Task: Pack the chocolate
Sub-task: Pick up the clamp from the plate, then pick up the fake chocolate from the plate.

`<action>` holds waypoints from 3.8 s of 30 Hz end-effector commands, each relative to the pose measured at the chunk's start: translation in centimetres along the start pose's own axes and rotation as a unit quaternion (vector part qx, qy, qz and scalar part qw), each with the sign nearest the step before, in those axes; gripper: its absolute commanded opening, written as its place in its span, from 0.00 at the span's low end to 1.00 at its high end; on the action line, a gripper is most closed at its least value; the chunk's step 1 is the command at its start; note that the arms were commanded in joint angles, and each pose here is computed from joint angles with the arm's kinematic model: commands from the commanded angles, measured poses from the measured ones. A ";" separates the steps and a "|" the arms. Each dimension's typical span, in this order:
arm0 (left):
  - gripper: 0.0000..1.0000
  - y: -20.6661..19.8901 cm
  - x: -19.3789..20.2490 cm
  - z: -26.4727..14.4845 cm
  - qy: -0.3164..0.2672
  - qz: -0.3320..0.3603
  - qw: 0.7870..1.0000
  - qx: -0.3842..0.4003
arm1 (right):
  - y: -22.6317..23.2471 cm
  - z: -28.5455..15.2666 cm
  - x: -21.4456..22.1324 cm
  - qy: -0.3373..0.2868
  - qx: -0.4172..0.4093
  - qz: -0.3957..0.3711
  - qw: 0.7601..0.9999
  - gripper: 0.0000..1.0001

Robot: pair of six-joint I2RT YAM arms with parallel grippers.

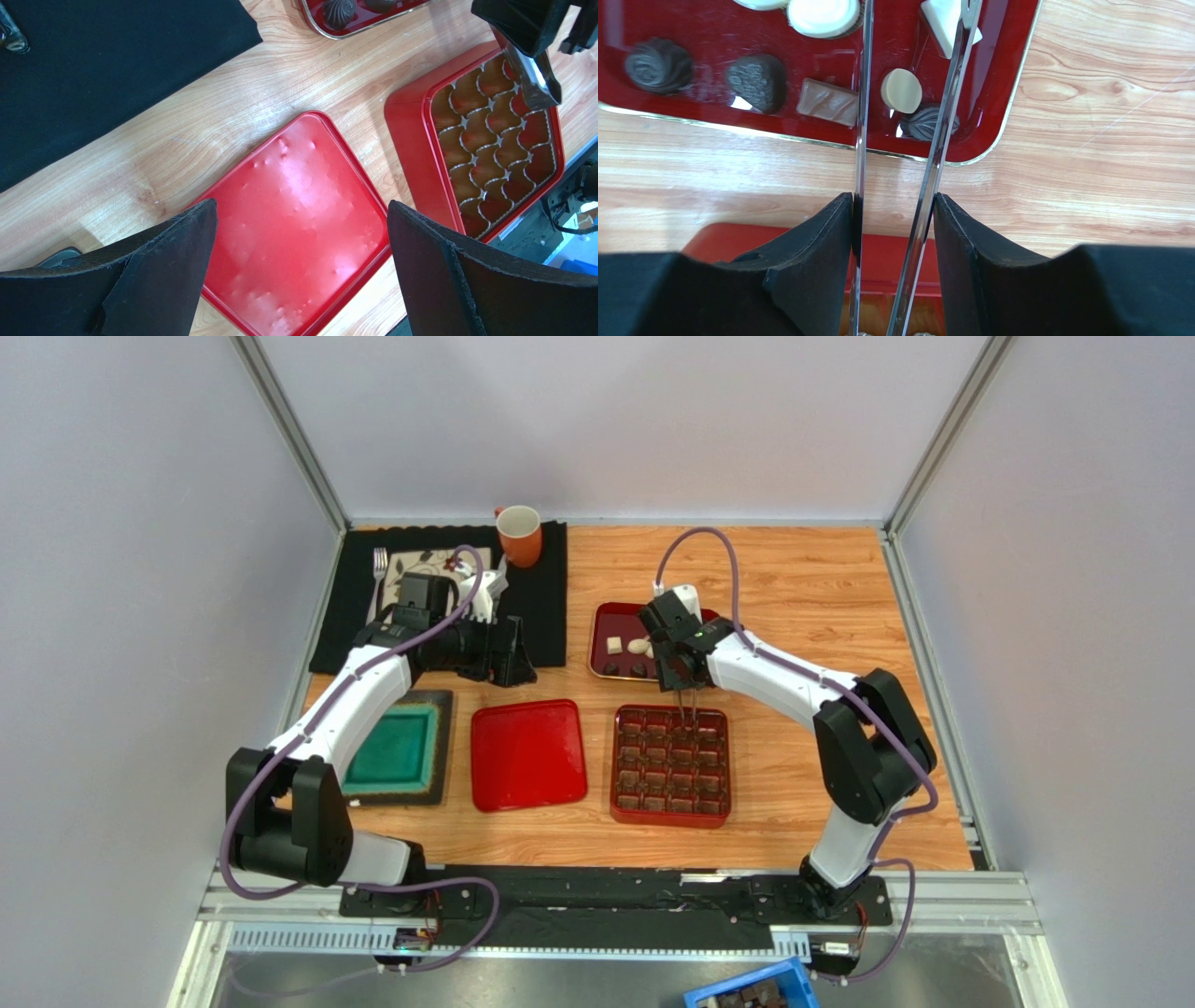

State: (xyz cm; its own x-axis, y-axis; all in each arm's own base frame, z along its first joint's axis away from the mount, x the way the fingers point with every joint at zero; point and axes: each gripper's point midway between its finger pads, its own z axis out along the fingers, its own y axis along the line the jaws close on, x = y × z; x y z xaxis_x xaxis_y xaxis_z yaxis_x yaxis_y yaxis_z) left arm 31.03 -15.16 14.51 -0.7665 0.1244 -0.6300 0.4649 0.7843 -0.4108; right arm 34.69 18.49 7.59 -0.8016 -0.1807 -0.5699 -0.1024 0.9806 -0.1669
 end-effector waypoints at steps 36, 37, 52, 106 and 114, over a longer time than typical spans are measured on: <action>0.99 -0.8 -1.8 -1.4 -0.032 0.022 0.999 0.007 | -3.3 -7.2 -4.2 0.009 -0.166 0.168 0.972 0.49; 0.99 -0.9 -1.7 -1.3 -0.032 0.022 0.999 0.007 | -3.4 -7.2 -4.2 0.008 -0.164 0.168 0.972 0.49; 0.99 -0.9 -1.9 -1.4 -0.034 0.022 0.999 0.006 | -4.6 -6.7 -7.1 -0.005 -0.147 0.167 0.975 0.48; 0.99 -0.8 -1.5 -1.4 -0.033 0.022 0.999 0.008 | -4.6 -3.1 -5.1 0.007 -0.113 0.147 0.983 0.34; 0.99 -0.7 -1.5 -1.5 -0.034 0.024 0.999 0.005 | -4.7 -4.6 -5.5 -0.004 -0.123 0.154 0.980 0.32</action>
State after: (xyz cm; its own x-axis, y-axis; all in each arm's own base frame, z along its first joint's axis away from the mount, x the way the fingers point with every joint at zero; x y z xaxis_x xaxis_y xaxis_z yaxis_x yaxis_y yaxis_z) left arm 31.02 -15.01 14.98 -0.7588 0.1180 -0.6406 0.4676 0.7833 -0.4097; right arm 36.62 14.54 12.26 -0.8565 0.0978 -0.5068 0.0194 0.9873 0.1577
